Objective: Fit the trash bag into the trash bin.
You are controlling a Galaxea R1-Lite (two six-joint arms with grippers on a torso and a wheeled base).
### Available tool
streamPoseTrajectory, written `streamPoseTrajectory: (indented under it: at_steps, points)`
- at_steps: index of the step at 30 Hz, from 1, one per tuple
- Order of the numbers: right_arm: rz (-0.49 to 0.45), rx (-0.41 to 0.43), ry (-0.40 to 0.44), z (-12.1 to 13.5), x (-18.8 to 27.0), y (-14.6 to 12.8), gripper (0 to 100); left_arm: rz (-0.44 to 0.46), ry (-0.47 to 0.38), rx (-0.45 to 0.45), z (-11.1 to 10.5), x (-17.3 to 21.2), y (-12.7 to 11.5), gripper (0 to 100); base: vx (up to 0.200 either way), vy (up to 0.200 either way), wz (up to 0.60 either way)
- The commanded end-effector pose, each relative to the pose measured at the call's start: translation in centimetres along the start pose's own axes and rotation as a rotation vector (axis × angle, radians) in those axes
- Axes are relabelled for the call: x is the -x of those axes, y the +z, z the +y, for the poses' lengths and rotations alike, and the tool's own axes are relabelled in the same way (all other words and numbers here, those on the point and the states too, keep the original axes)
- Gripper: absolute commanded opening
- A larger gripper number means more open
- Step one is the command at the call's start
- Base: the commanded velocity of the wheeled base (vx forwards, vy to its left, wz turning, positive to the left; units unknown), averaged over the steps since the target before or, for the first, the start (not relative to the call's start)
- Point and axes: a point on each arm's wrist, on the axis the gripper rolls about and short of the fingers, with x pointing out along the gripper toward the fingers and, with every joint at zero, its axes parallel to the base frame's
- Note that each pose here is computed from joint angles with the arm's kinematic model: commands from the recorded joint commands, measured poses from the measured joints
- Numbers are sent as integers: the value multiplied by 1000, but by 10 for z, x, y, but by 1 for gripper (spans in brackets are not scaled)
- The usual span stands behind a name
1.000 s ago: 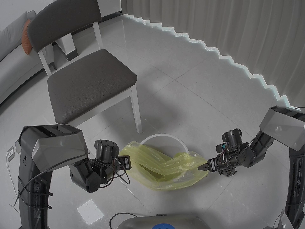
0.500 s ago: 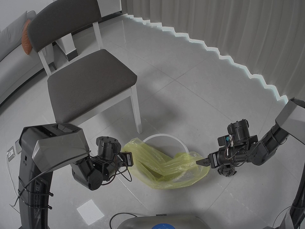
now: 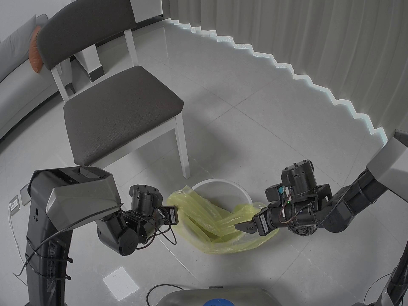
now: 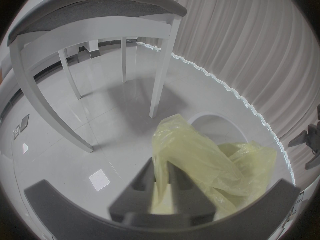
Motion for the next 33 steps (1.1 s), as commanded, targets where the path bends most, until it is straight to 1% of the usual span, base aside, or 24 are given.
streamPoseTrajectory:
  at_steps: [1, 4, 7, 9, 16, 21, 25, 27, 32, 33]
  points:
    - [-5, 24, 10, 10, -10, 5, 100, 0, 7, 2, 2, 1, 0, 100, 0, 0, 0]
    - [-7, 43, 8, 10, -16, 7, 100, 5, 13, 3, 4, 5, -1, 100, 0, 0, 0]
    - [-3, 117, -37, 8, -21, 7, 100, 19, 18, -1, 6, 13, -4, 100, 0, 0, 0]
    - [-10, 146, -50, 10, -23, 9, 100, 24, 21, -1, 7, 16, -4, 100, 0, 0, 0]
    - [13, 163, -39, 20, -29, 13, 100, 34, 41, -8, 14, 15, -7, 100, 0, 0, 0]
    - [23, 172, -35, 24, -32, 14, 100, 46, 79, -12, 30, 11, -10, 100, 0, 0, 0]
    - [31, 175, -36, 23, -42, 13, 100, 50, 100, -3, 39, 9, -10, 100, 0, 0, 0]
    - [37, 178, -36, 23, -50, 12, 100, 61, 113, 3, 45, 6, -14, 100, 0, 0, 0]
    - [49, 195, -41, 28, -61, 9, 100, 47, 103, 9, 45, 9, -13, 100, 0, 0, 0]
    - [54, 200, -44, 28, -66, 8, 100, 24, 93, 11, 44, 14, -8, 100, 0, 0, 0]
